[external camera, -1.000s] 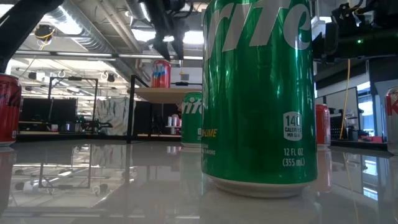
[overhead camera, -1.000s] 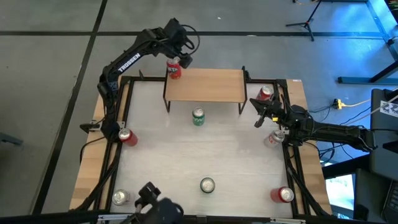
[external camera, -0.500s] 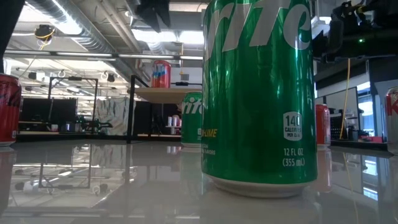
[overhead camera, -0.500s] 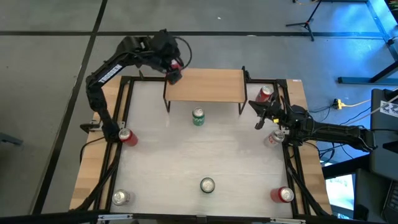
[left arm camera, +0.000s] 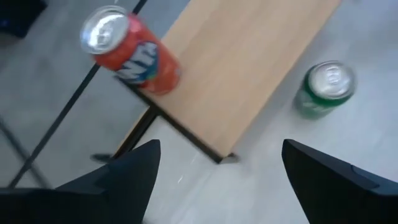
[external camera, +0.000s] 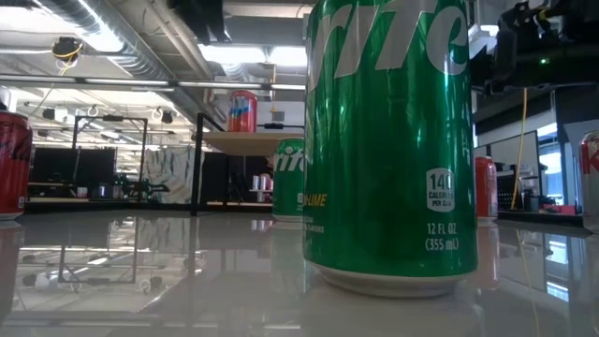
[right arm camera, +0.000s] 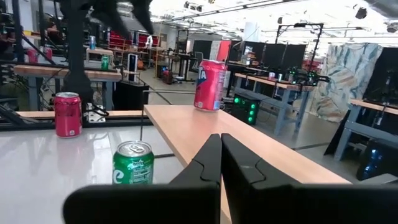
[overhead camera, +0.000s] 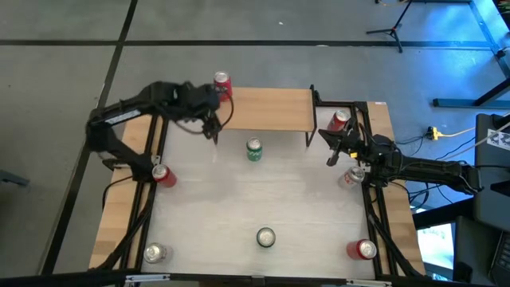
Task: Place canned beverage on shelf
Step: Put the red soda can aligned with the other red soda can on the shelf
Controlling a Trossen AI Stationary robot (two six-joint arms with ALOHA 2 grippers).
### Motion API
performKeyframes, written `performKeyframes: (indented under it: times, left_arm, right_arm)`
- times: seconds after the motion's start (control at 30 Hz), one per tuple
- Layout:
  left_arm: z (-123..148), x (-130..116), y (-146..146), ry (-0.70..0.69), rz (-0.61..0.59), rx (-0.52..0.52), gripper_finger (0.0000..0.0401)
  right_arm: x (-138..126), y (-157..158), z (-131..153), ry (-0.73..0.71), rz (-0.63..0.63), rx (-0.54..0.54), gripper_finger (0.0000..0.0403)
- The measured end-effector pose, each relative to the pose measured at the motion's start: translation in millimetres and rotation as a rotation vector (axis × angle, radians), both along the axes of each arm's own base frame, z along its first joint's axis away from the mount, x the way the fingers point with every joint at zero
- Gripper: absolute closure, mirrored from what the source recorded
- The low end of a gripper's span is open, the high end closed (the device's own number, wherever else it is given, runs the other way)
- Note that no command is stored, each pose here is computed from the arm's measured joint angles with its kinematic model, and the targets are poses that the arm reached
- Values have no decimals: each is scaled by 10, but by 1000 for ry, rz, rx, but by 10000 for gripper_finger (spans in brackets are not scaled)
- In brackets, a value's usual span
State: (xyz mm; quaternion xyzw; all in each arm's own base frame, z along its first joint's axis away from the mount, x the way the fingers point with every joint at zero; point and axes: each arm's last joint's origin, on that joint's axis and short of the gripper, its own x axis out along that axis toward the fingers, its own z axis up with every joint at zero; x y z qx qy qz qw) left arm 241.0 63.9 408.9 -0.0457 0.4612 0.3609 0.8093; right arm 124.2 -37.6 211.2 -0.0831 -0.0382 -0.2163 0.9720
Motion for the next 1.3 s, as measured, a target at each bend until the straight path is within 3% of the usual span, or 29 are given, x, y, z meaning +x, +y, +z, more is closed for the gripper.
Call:
performKeyframes:
  times: [0.3, 0.5, 0.63, 0.73, 0.9, 1.1, 1.3]
  left_arm:
    - [-564, -183, -233, -325, -167, 93, 73]
    - [-972, -111, -245, -579, -441, 142, 73]
    - [-1092, -72, -223, -715, -574, 225, 73]
    - [-1169, -76, -216, -770, -638, 285, 73]
    - [-1287, -95, -195, -733, -657, 326, 73]
    - [-1289, -100, -180, -727, -649, 329, 73]
    - [-1314, -103, -184, -709, -660, 306, 73]
  right_arm:
    - [70, -48, 113, 130, -101, 40, 398]
    - [148, -111, 335, 221, -254, 77, 398]
    - [189, -139, 546, 264, -317, 84, 398]
    - [226, -152, 738, 293, -329, 87, 398]
    - [275, -194, 1044, 357, -447, 82, 392]
    - [251, -332, 1407, 497, -669, 83, 310]
    - [168, -639, 1614, 676, -801, 229, 188]
